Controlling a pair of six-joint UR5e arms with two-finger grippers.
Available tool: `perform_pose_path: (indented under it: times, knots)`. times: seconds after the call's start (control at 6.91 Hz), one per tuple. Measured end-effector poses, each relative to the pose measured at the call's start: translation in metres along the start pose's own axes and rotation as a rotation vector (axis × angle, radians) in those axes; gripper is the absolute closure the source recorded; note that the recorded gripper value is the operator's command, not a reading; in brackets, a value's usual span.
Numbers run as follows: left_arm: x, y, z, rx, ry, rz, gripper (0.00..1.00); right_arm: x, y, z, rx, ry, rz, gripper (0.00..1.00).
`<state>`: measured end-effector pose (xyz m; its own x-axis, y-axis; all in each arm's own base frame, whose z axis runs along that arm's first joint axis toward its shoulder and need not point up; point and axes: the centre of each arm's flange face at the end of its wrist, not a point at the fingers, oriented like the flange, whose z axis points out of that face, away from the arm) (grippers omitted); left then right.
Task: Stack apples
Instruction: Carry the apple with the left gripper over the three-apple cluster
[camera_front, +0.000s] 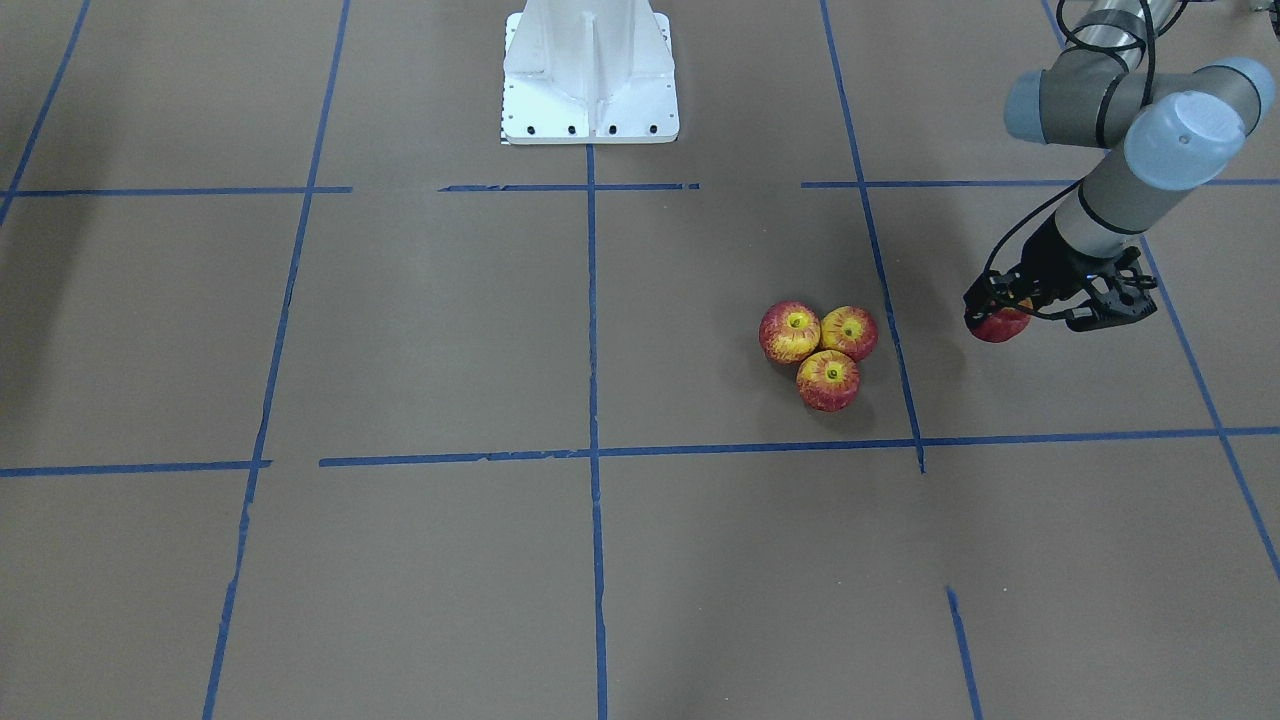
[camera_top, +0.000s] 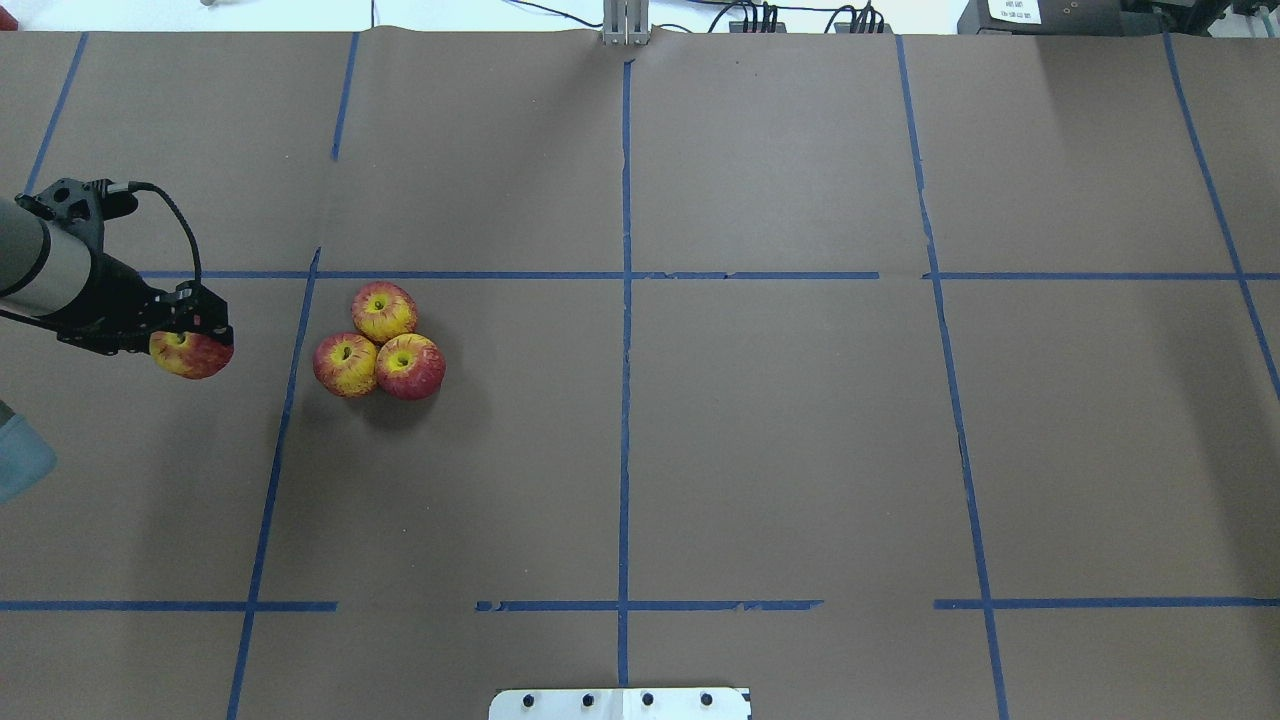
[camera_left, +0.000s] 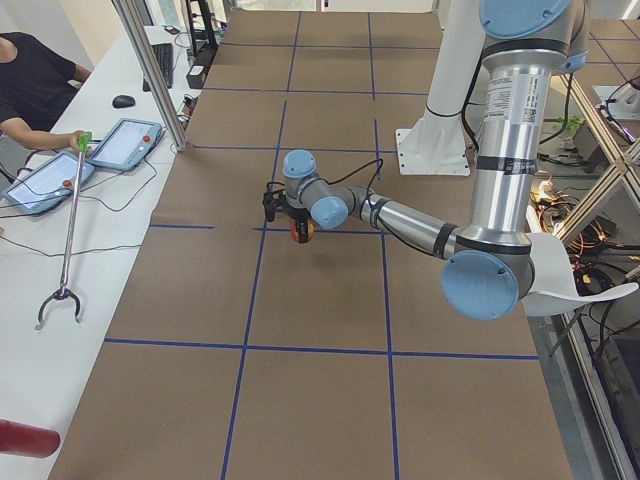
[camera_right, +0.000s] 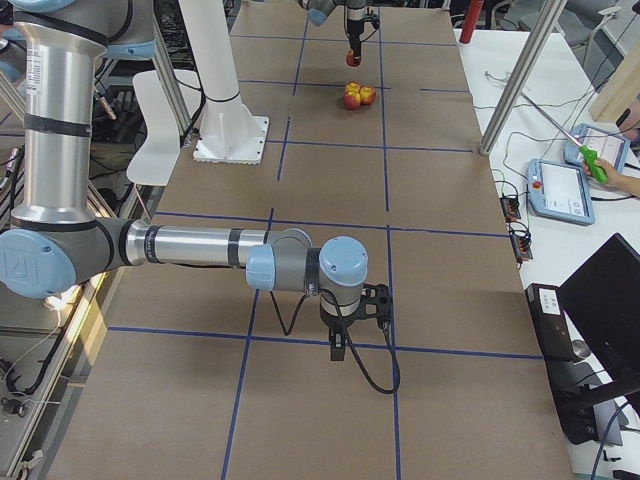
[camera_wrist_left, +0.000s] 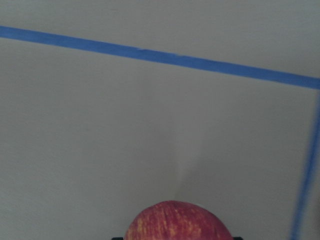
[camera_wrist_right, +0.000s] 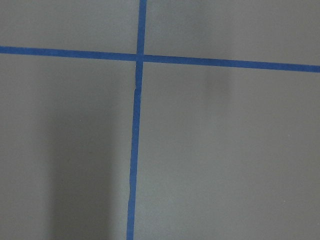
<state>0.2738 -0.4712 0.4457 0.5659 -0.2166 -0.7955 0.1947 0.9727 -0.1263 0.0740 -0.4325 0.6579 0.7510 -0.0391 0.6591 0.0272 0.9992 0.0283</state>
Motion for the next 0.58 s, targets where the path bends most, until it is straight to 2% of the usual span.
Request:
perform_pose_path:
  times: [0.14, 0.29, 0.58]
  knots:
    - [0.039, 0.001, -0.012, 0.005, 0.042, -0.044, 1.00, 0.000, 0.000, 0.000, 0.000, 0.000, 0.000, 0.00]
    - [0.082, 0.005, -0.011, -0.004, 0.049, -0.069, 1.00, 0.000, 0.000, 0.000, 0.000, 0.001, 0.000, 0.00]
    - [0.136, 0.023, 0.013, 0.001, 0.009, -0.062, 1.00, 0.000, 0.000, 0.000, 0.000, 0.001, 0.000, 0.00]
